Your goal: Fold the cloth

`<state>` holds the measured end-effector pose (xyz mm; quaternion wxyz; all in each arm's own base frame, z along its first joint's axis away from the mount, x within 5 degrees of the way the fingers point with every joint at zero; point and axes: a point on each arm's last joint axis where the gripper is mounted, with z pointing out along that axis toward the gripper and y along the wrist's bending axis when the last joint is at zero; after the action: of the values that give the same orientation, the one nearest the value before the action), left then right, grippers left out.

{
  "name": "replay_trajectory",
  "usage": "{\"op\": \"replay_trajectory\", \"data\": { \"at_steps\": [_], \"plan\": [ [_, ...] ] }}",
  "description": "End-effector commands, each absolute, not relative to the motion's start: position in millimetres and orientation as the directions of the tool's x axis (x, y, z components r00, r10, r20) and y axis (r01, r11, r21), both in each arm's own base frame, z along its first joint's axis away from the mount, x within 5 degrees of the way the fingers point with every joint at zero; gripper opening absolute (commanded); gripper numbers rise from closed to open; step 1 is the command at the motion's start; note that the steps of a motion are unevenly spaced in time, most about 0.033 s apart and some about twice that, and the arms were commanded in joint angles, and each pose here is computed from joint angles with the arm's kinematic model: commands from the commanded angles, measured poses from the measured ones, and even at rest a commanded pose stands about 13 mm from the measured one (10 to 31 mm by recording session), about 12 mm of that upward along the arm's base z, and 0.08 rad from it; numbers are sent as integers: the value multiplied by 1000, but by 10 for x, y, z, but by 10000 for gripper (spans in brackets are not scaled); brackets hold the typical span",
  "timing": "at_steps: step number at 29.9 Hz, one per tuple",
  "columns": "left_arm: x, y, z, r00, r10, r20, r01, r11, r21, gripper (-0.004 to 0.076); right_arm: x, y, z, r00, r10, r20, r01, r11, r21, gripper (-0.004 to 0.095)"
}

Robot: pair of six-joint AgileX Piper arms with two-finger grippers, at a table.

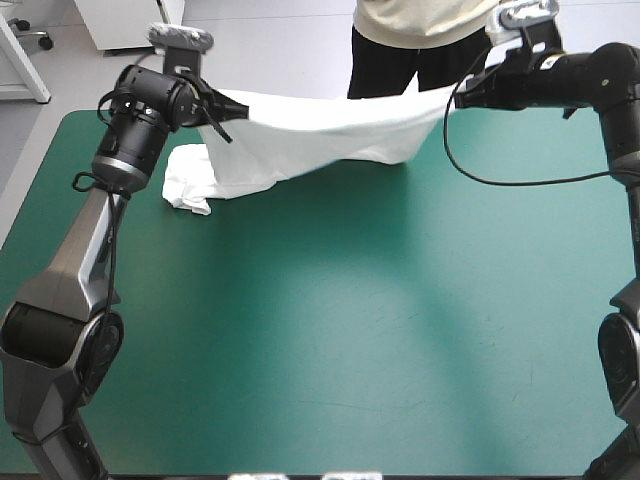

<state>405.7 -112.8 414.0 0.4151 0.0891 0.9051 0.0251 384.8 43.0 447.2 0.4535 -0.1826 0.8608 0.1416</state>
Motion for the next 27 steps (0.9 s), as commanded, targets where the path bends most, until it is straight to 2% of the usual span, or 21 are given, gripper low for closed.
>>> {"op": "replay_trajectory", "data": {
  "at_steps": [1,6,12,18,27],
  "plan": [
    [3860,-1185,4205,-632,185,-753,235,971,42,-9,3692,422,4397,-567,-185,-803,-450,886,113,-13],
    [3607,-1238,3796,-738,233,-633,338,940,-48,-9,3541,381,4037,-660,-212,-721,-419,900,119,-13],
    [3033,-1174,3507,-765,231,-601,397,904,-159,-9,3089,321,3693,-762,-226,-608,-371,920,124,-13],
    [2435,-977,3329,-801,249,-545,392,906,-161,-9,2532,293,3392,-822,-214,-528,-335,931,144,-13],
    [1636,-761,2968,-875,259,-408,371,901,-223,-9,1758,285,3183,-849,-172,-499,-292,940,173,-13]
  ]
}}
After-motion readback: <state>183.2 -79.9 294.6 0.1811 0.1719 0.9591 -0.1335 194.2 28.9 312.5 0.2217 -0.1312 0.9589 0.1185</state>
